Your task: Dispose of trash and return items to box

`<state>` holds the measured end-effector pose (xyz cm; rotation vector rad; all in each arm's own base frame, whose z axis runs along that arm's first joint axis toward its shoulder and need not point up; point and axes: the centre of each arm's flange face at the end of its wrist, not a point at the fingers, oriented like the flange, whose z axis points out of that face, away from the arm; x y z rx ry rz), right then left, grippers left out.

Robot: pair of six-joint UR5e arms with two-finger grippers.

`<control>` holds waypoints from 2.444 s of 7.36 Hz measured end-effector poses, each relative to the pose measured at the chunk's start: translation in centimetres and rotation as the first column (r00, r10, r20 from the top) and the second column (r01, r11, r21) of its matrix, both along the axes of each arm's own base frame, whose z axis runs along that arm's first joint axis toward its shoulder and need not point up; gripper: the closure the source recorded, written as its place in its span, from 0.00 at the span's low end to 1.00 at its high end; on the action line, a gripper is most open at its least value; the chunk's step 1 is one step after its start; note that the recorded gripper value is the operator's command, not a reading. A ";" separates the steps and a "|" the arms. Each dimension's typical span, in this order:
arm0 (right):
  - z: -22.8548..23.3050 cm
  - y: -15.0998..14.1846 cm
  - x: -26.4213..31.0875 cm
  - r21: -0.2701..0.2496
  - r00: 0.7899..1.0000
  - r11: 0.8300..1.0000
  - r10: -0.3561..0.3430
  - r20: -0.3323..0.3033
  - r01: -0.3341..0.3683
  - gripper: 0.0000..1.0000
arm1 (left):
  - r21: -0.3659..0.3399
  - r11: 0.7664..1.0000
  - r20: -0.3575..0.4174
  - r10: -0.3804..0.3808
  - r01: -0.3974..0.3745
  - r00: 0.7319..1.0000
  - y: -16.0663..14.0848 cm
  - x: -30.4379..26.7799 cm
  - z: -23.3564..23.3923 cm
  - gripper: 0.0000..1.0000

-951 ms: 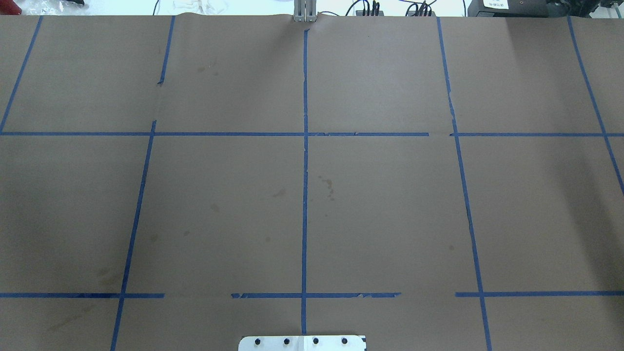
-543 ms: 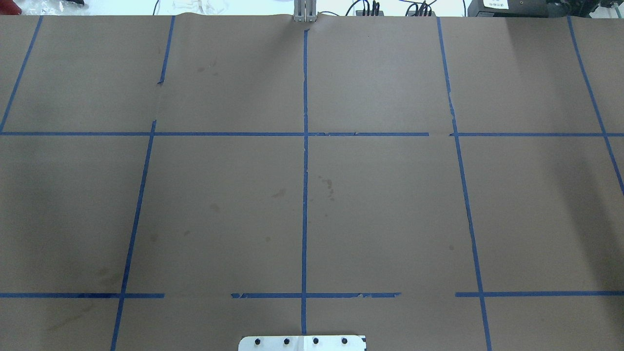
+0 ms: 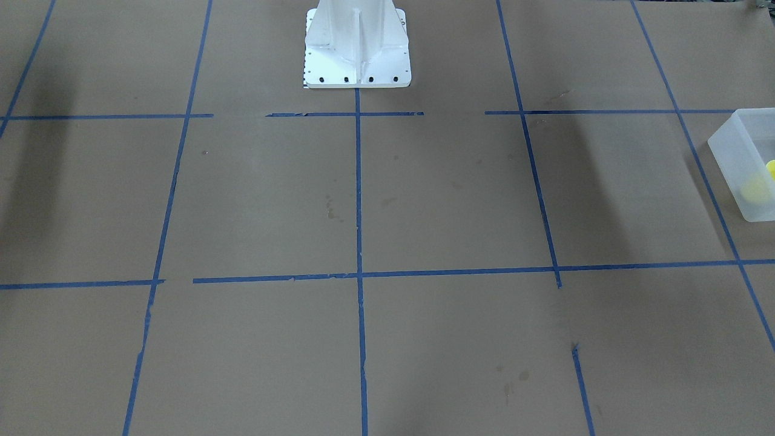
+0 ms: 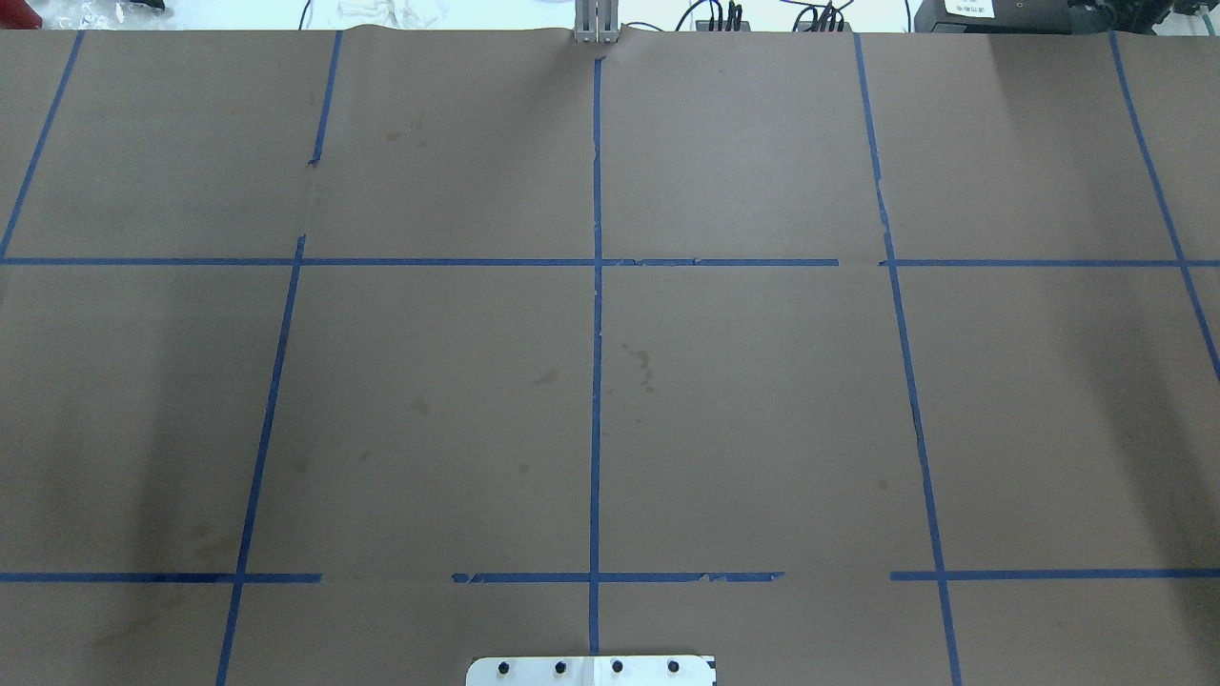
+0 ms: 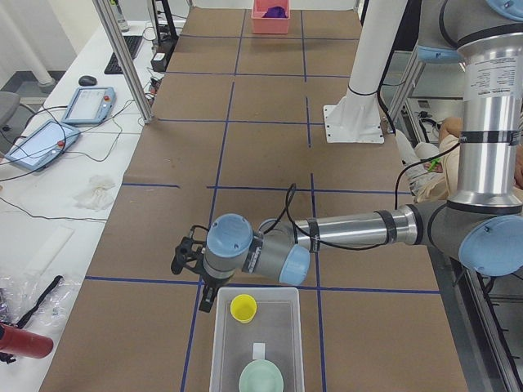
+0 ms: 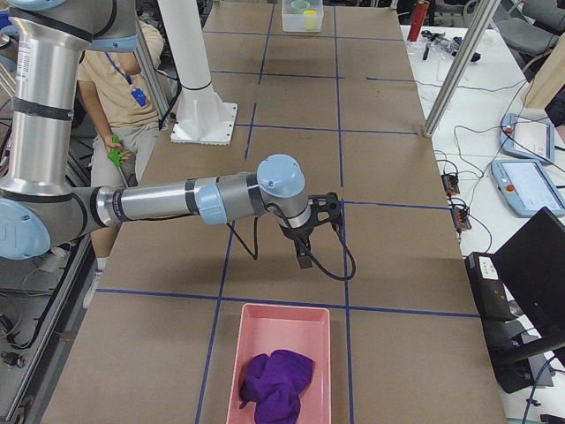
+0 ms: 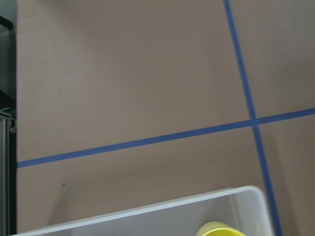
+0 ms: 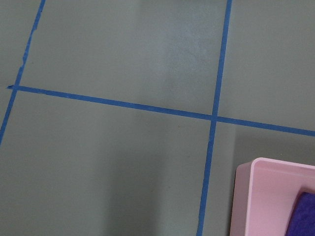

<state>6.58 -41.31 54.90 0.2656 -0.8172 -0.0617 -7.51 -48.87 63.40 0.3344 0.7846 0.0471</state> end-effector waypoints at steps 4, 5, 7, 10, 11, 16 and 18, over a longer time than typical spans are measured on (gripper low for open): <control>-0.3 -0.5 -2.0 -0.019 1.000 1.000 -0.021 0.003 0.021 0.00 | -0.008 1.000 -0.042 0.027 -0.028 0.999 0.4 6.2 -14.7 0.00; -0.5 -0.7 -2.4 -0.029 1.000 0.999 -0.019 0.004 0.019 0.00 | -0.013 0.999 -0.034 0.044 -0.045 0.998 0.8 6.5 -15.3 0.00; -0.5 -0.7 -2.8 -0.036 1.000 0.999 -0.020 0.003 0.020 0.00 | -0.012 0.986 0.041 0.165 -0.164 0.986 1.8 4.8 -12.8 0.00; 0.4 -0.7 -2.7 -0.045 1.000 0.999 -0.026 -0.006 0.025 0.00 | -0.023 0.977 0.105 0.211 -0.210 0.972 3.5 0.7 -9.0 0.00; 0.5 -0.7 -2.7 -0.044 1.000 0.999 -0.026 -0.010 0.025 0.00 | -0.032 0.977 0.107 0.212 -0.210 0.971 3.7 0.5 -8.5 0.00; 0.6 -0.5 -2.7 -0.045 1.000 0.999 -0.027 -0.010 0.026 0.00 | -0.150 0.982 0.063 0.128 -0.117 0.990 3.6 0.6 -7.1 0.00; 0.8 -0.5 -2.7 -0.047 1.000 0.999 -0.028 -0.012 0.027 0.00 | -0.157 0.979 0.054 0.142 -0.132 0.988 3.2 0.7 -6.0 0.00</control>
